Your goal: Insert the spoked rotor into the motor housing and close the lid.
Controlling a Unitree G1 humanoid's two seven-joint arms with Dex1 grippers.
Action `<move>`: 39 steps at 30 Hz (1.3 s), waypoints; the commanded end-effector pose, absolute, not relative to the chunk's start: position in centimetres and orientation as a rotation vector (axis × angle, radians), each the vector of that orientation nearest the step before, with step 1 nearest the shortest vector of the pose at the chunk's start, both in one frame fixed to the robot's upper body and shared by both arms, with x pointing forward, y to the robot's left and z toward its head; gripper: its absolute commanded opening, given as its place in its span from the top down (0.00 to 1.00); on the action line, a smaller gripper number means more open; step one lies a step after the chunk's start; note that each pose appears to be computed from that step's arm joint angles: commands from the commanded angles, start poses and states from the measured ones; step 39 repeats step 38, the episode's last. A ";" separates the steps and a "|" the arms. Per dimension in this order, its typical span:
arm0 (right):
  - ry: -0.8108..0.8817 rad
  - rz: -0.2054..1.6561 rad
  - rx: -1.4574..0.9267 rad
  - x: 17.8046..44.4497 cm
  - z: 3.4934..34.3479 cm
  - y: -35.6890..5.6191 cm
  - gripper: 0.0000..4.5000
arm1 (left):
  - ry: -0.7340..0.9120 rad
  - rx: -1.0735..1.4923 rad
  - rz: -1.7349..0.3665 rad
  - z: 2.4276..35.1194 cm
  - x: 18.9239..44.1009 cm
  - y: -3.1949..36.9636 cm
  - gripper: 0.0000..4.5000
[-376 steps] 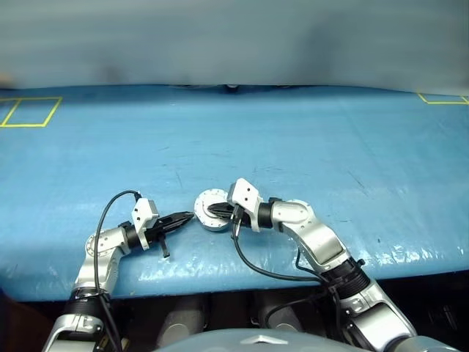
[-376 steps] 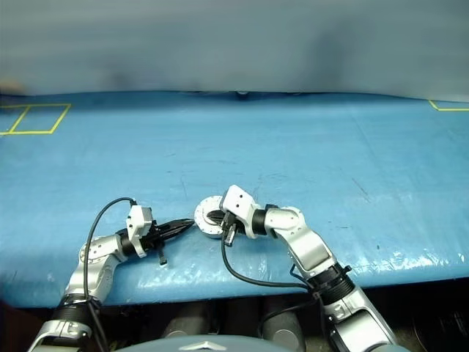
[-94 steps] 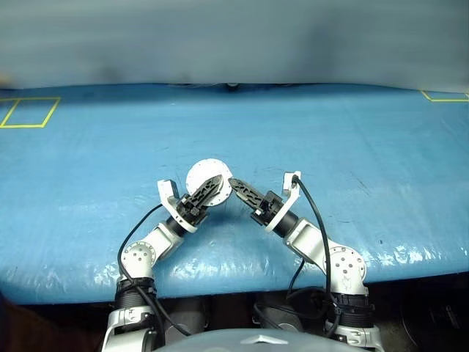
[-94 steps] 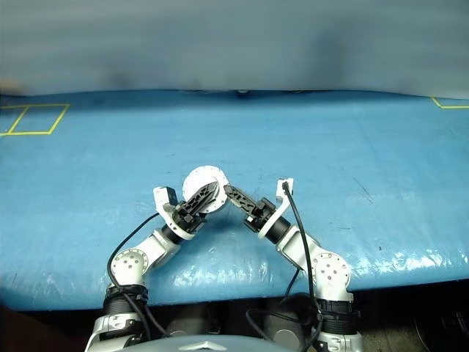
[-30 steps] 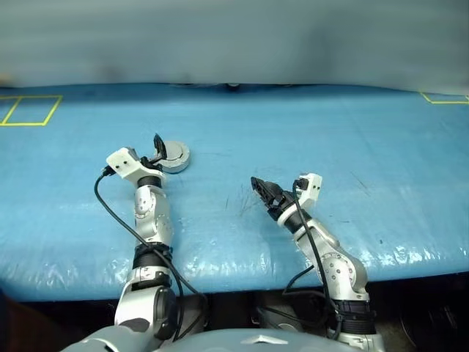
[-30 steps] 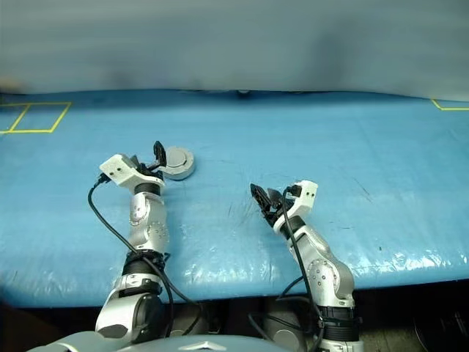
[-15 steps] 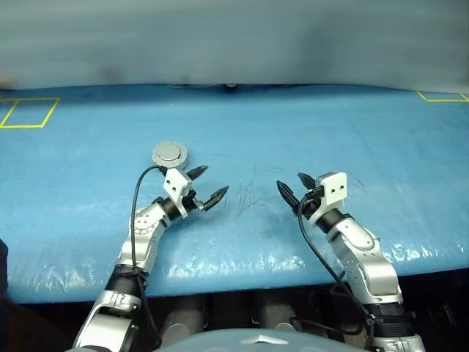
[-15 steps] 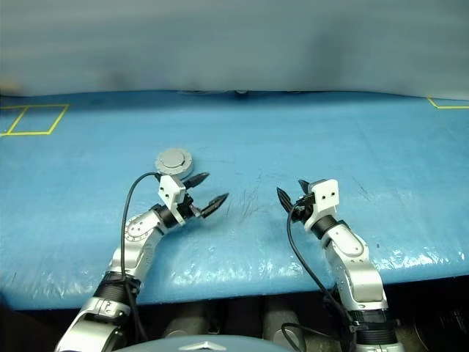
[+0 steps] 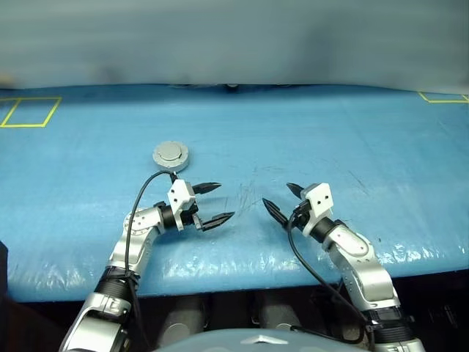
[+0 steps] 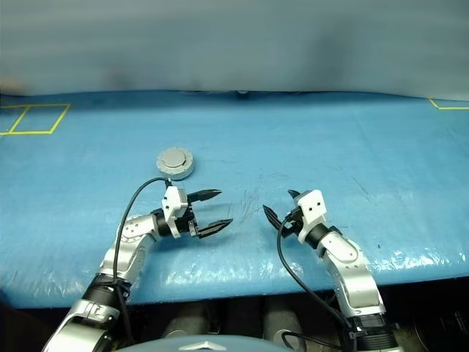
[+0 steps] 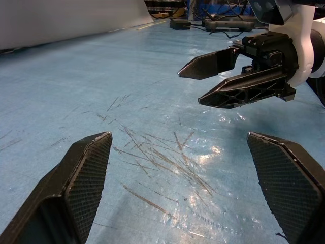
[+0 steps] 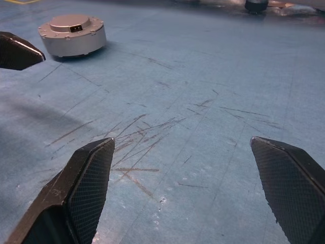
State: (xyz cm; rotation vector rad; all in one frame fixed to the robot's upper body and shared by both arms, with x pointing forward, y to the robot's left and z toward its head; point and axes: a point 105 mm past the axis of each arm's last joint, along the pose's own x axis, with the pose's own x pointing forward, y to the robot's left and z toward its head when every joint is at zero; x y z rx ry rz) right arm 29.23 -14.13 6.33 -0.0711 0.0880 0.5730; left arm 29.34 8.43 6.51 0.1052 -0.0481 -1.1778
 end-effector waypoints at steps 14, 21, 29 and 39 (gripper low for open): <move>-0.016 0.504 -0.081 30.7 8.7 -14.9 0.01 | -0.149 0.118 -1.140 7.5 29.6 7.7 0.00; -0.026 0.501 -0.079 30.7 8.8 -14.8 0.01 | -0.164 0.124 -1.128 7.7 29.9 7.6 0.00; -0.023 0.499 -0.084 30.6 8.6 -14.7 0.01 | -0.174 0.124 -1.123 7.7 30.0 7.6 0.00; -0.019 0.501 -0.082 30.6 8.3 -14.4 0.01 | -0.166 0.120 -1.110 7.2 29.9 7.8 0.00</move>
